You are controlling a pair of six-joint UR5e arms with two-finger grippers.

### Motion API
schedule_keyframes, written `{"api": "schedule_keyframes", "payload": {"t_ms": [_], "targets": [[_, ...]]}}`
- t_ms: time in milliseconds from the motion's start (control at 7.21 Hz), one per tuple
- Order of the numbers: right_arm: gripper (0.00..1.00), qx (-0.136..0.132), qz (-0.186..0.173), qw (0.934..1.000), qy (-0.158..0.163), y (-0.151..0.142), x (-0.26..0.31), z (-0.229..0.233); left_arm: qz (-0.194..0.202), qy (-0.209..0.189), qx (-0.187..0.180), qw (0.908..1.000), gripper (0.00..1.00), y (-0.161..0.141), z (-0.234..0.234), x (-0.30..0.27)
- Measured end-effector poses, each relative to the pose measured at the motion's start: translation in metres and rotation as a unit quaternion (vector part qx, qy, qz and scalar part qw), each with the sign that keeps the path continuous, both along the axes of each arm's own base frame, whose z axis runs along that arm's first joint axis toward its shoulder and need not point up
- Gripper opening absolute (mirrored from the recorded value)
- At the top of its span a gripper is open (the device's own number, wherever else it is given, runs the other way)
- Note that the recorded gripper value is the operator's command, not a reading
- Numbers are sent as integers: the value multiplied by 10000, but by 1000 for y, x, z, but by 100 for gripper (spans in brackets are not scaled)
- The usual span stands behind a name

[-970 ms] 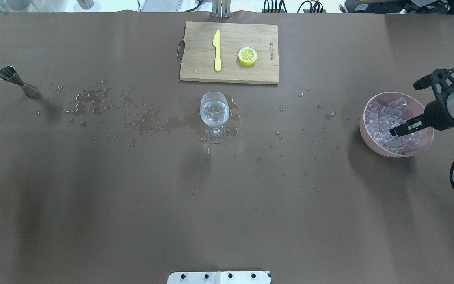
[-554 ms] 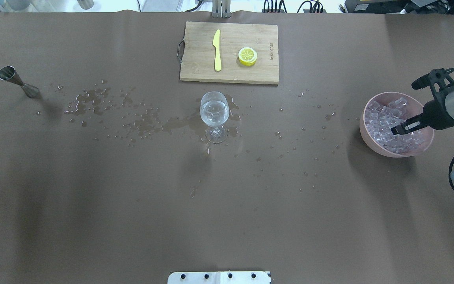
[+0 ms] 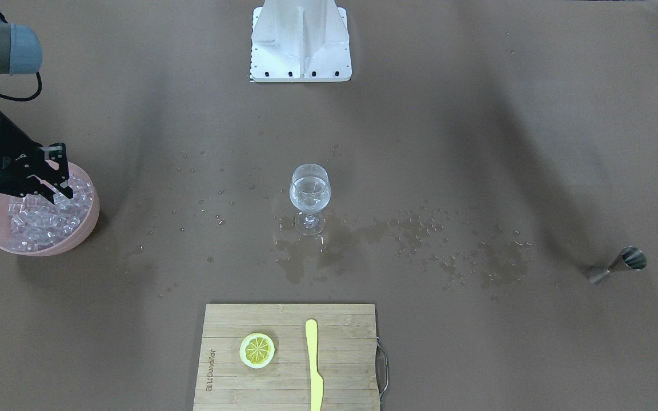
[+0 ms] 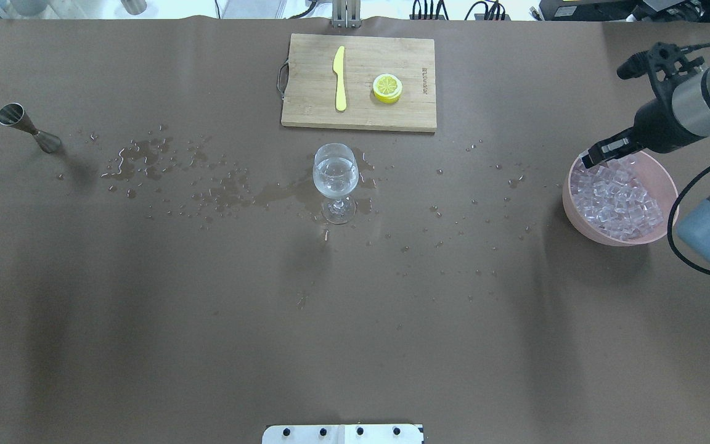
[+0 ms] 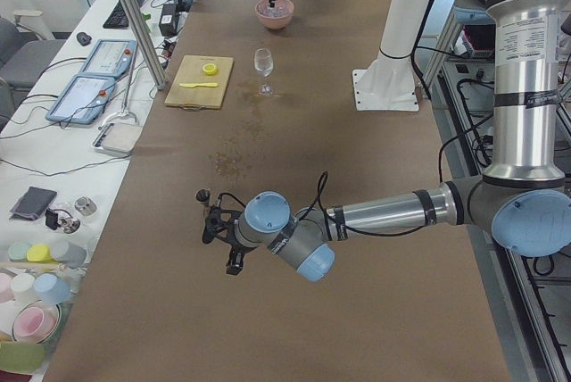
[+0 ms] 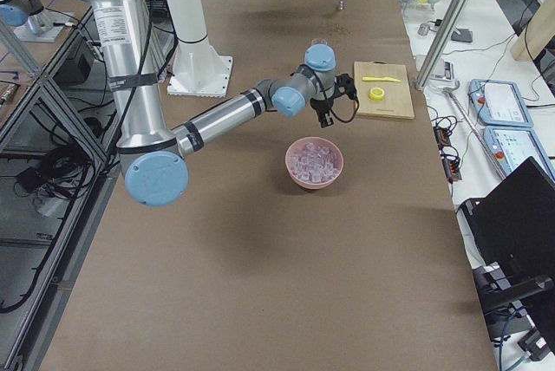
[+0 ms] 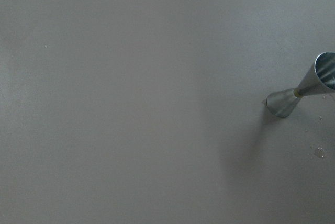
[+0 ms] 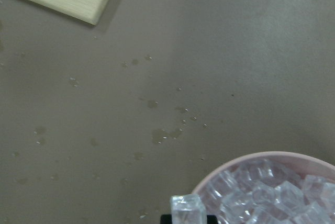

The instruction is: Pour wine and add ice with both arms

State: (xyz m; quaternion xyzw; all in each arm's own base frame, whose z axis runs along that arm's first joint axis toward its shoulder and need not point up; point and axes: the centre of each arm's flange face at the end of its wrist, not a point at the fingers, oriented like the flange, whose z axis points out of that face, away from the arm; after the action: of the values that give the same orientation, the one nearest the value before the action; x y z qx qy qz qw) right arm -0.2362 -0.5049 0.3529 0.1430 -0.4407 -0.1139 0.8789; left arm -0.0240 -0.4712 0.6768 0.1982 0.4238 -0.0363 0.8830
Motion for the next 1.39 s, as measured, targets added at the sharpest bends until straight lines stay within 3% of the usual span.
{"api": "schedule_keyframes", "payload": {"t_ms": [277, 554, 1386], "targets": [[0, -496, 370, 9977, -292, 13, -71, -106, -2, 3, -16, 10000, 98, 2, 4, 0], [0, -714, 570, 9954, -299, 30, -123, -184, 4, -5, -77, 10000, 98, 3, 12, 0], [0, -972, 942, 9901, -371, 45, -205, -269, 4, -2, -100, 9999, 98, 3, 14, 1]]}}
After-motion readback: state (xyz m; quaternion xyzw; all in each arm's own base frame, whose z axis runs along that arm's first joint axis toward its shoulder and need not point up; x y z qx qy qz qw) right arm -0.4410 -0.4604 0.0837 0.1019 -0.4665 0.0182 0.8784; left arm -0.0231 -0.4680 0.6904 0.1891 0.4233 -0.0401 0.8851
